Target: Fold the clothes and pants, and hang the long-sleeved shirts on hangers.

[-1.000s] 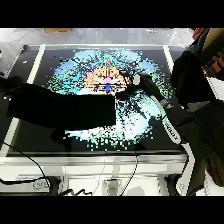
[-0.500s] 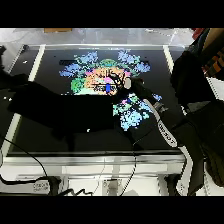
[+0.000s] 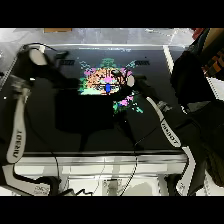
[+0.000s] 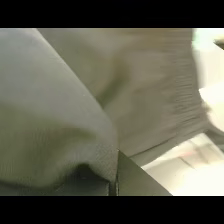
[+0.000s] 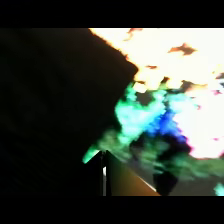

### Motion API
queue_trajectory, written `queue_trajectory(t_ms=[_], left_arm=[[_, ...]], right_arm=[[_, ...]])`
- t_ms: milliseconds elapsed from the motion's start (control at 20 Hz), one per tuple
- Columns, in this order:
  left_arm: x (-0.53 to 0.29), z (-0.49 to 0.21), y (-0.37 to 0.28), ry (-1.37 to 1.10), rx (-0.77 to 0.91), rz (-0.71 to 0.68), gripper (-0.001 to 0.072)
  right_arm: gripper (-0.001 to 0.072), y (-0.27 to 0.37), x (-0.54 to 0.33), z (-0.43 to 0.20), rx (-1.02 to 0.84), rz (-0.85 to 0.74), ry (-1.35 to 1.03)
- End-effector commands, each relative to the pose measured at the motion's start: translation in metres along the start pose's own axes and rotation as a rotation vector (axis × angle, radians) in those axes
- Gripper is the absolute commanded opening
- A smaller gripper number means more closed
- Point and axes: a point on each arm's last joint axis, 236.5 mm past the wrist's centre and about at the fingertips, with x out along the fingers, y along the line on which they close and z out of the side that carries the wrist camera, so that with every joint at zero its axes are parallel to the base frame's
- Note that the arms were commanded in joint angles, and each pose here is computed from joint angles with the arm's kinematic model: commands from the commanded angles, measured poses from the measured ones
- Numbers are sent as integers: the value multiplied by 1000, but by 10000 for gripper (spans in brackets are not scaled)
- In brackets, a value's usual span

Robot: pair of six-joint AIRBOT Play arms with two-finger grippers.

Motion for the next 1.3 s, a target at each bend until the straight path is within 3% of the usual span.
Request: queue_trajectory(t_ms=[0, 50, 100, 150, 200, 250, 500, 700, 900, 1050, 1100, 1150, 1200, 1250], left_arm=[[51, 25, -82, -58, -7, -182, 12], [62, 29, -100, -66, -32, -226, 16], [73, 30, -116, -66, -43, -256, 99], [84, 28, -127, -60, -30, -263, 306], [97, 23, -136, -42, -20, -264, 619], [109, 17, -142, -17, -15, -267, 700], [119, 16, -141, -13, 5, -255, 703], [85, 41, -74, -108, -12, -110, 700], [12, 63, -15, -251, -26, 36, 698], [-49, 69, -1, -364, -18, 99, 698], [-63, 69, -2, -390, -13, 110, 698], [-74, 69, -4, -410, -6, 116, 699], [-81, 69, -7, -424, -2, 115, 699], [-84, 68, -9, -429, 1, 114, 699]], right_arm=[[21, -34, -32, 11, 39, -43, -54], [21, -47, -44, 14, 60, -54, -75], [21, -59, -55, 17, 80, -65, -93], [21, -73, -67, 18, 102, -78, -112], [21, -85, -76, 19, 123, -88, -127], [21, -97, -85, 18, 144, -98, -135], [20, -145, -111, -8, 215, -125, -90], [20, -189, -122, -46, 254, -92, -32], [20, -164, -104, -76, 447, 271, -53], [30, -103, -81, -78, 565, 554, -61], [204, -86, -70, -77, 594, 593, -52], [531, -69, -57, -77, 598, 602, -39], [680, -55, -45, -74, 579, 586, -32], [692, -39, -33, -67, 559, 556, -34]])
